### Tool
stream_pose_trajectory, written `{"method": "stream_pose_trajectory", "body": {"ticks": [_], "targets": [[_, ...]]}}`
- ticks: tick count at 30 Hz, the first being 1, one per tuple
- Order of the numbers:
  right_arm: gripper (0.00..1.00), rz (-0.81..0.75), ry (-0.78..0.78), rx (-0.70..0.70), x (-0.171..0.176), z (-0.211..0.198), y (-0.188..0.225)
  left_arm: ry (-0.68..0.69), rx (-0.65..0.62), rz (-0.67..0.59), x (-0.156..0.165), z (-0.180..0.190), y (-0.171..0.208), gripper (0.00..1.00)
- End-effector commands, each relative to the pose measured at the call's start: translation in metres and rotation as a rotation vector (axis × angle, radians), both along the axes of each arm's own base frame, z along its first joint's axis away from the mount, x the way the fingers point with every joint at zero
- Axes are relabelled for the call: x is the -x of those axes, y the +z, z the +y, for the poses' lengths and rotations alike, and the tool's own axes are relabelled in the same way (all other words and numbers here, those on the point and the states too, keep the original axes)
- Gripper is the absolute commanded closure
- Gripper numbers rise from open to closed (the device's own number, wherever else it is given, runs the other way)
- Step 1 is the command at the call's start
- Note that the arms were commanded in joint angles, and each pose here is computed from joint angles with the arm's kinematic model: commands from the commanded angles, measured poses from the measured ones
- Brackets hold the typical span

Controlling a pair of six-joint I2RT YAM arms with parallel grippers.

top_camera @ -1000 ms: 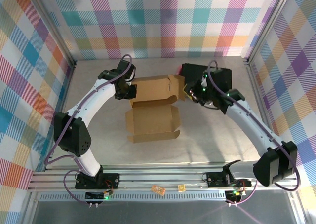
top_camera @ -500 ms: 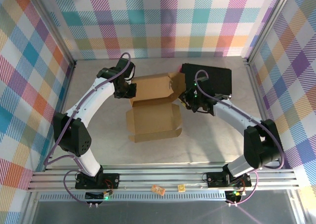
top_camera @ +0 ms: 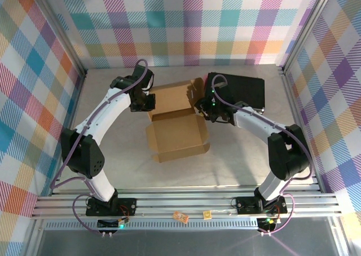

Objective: Fold the paper box

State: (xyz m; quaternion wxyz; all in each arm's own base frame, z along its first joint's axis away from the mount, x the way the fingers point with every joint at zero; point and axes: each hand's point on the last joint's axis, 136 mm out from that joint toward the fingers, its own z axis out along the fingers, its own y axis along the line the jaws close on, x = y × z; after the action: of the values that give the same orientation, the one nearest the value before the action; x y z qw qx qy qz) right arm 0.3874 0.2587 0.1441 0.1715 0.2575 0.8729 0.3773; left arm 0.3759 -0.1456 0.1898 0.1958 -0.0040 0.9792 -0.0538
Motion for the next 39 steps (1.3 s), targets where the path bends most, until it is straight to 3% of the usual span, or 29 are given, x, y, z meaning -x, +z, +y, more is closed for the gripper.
{"method": "stream_pose_trajectory", "body": {"ticks": [1,6,15,21,28,32,35,39], "targets": [[0.64,-0.002,0.067,0.041,0.004,0.010,-0.003,0.003,0.044,0.007,-0.001,-0.010,0.008,1.00],[0.65,-0.002,0.115,0.099,0.006,0.015,-0.008,0.006,0.054,0.005,-0.004,-0.011,0.010,1.00],[0.85,0.011,0.190,0.232,0.014,0.020,-0.012,0.008,0.064,0.010,-0.002,-0.013,0.010,1.00],[0.66,-0.230,0.241,0.322,0.015,0.002,0.055,0.006,0.033,0.021,0.001,-0.006,0.008,1.00],[0.47,-0.519,0.262,0.419,0.022,-0.062,0.130,-0.003,0.022,0.034,0.005,-0.005,0.008,1.00],[0.44,-0.635,0.408,0.419,0.016,-0.062,0.146,-0.011,0.021,0.039,0.005,-0.005,0.009,1.00],[0.44,-0.604,0.536,0.452,0.008,-0.051,0.129,-0.017,0.018,0.042,0.005,-0.005,0.009,1.00],[0.44,-0.590,0.554,0.513,-0.002,-0.052,0.111,-0.024,0.024,0.049,0.006,-0.007,0.010,1.00]]}}
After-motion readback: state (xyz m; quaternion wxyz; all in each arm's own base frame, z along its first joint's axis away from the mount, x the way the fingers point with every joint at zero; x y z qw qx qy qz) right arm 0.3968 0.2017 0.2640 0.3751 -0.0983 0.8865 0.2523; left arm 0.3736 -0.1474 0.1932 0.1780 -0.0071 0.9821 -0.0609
